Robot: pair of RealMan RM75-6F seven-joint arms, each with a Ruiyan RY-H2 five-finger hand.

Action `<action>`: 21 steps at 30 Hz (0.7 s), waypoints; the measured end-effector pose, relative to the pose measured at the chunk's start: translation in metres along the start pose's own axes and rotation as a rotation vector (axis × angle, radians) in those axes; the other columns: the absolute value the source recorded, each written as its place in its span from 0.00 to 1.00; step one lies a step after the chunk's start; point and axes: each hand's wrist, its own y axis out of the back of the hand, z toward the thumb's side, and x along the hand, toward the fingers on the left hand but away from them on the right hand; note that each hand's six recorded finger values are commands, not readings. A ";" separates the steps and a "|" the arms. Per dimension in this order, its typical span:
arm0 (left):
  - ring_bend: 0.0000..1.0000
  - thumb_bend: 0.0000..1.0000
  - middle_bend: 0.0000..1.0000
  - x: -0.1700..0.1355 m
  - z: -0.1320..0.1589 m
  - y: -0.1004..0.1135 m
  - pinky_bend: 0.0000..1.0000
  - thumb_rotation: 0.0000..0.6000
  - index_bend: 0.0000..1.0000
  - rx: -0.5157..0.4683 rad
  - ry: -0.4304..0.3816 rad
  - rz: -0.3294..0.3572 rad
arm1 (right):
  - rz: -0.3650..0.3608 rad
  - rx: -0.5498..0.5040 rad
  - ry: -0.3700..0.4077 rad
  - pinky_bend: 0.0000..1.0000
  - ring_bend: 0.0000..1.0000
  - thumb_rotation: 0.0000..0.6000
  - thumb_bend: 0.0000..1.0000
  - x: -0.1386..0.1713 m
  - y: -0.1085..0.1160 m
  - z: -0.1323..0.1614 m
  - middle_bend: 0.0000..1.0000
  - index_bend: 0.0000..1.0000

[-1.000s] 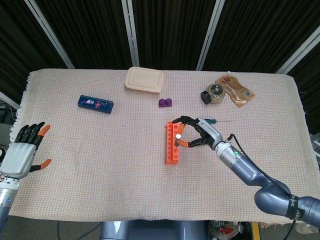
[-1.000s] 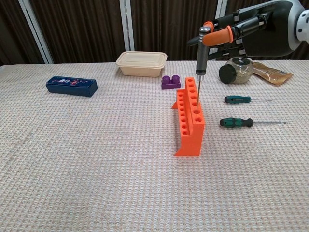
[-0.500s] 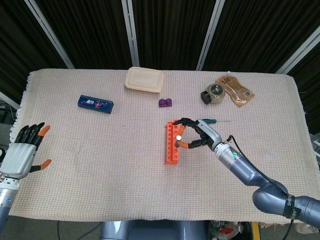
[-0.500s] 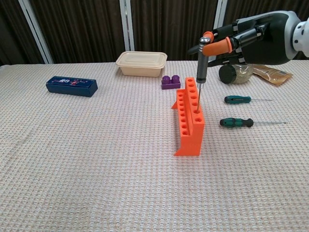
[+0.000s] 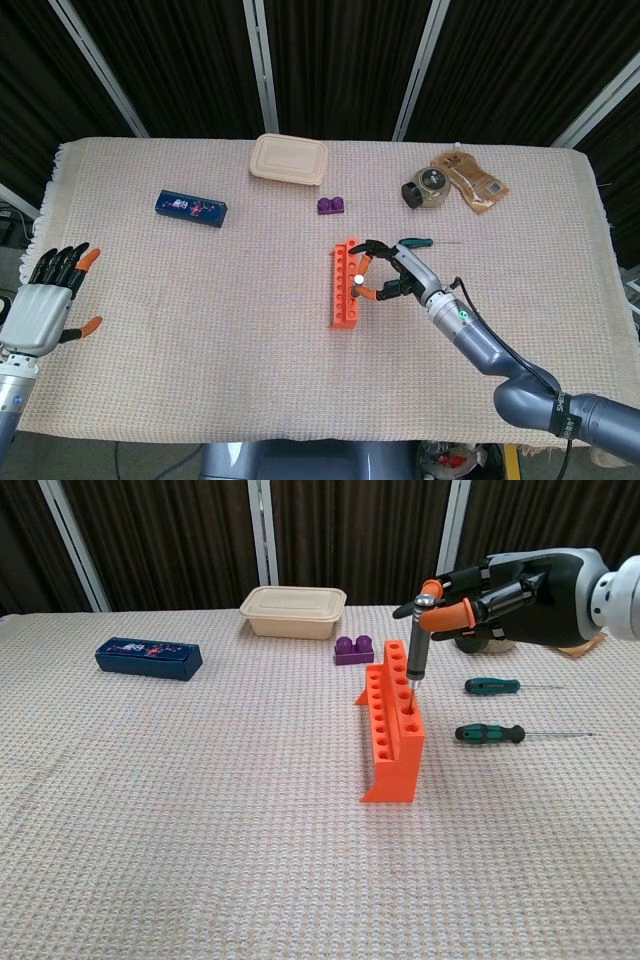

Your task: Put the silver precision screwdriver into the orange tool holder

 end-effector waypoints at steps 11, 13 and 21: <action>0.00 0.18 0.00 0.002 0.000 -0.002 0.00 1.00 0.00 -0.001 0.000 -0.006 | -0.011 0.038 0.012 0.00 0.01 1.00 0.41 -0.002 -0.007 -0.009 0.22 0.64; 0.00 0.18 0.00 0.002 0.000 -0.002 0.00 1.00 0.00 -0.002 0.000 -0.006 | -0.010 0.042 0.013 0.00 0.00 1.00 0.40 -0.001 -0.008 -0.011 0.22 0.64; 0.00 0.18 0.00 0.003 0.000 -0.003 0.00 1.00 0.00 -0.005 0.002 -0.007 | -0.015 0.067 0.028 0.00 0.00 1.00 0.40 0.001 -0.016 -0.014 0.22 0.64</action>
